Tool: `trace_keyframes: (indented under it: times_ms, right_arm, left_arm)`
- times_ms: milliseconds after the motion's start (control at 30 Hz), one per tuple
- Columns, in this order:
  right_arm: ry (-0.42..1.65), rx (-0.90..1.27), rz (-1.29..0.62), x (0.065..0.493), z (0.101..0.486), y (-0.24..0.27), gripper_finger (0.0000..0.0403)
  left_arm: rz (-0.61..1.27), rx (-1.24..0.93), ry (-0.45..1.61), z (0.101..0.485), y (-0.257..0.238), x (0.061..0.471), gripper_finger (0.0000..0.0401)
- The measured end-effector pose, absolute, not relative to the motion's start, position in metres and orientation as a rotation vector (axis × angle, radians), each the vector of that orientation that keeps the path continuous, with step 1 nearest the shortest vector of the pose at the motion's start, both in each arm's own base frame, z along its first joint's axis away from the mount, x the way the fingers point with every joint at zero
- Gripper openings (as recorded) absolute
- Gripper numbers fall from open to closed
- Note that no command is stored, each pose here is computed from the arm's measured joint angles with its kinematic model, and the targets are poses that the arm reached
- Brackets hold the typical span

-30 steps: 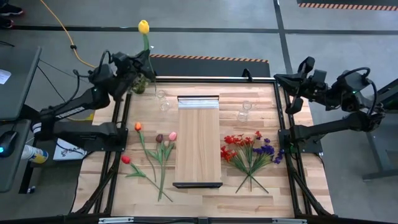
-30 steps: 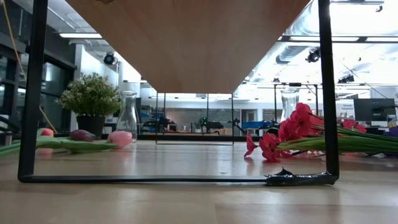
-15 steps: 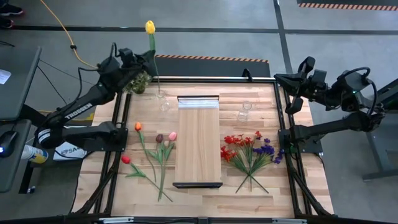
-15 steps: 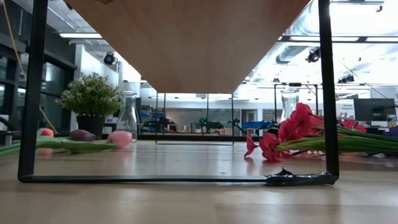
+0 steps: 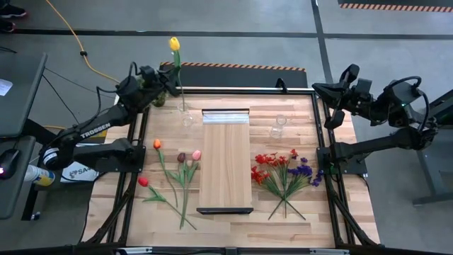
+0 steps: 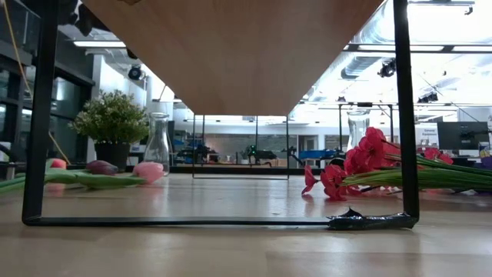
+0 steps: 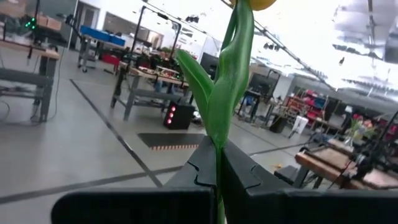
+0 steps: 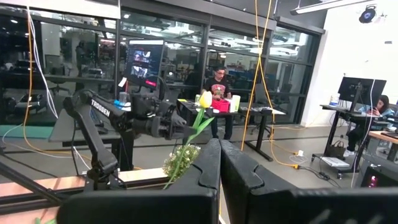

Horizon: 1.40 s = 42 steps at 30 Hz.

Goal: Pick and place flowers into a vace then onto a shelf
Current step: Put the yellow tulip into the left transparent vase

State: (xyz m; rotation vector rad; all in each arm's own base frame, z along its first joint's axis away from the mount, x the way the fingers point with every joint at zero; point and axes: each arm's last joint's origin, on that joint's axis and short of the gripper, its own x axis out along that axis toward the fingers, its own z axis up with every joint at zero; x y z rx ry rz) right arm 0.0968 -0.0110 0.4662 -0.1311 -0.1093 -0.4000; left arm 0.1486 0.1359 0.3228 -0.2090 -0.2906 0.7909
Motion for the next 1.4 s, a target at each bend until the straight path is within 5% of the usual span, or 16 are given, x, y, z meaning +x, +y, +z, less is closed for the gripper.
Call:
trace_keyframes:
  times_ms: [1400]
  right_arm:
    - [-0.072,-0.135,-0.396,0.111,0.463,-0.011,0.0000]
  left_arm:
    - [0.814,-0.081,-0.164,0.302,0.152,0.167,0.0035]
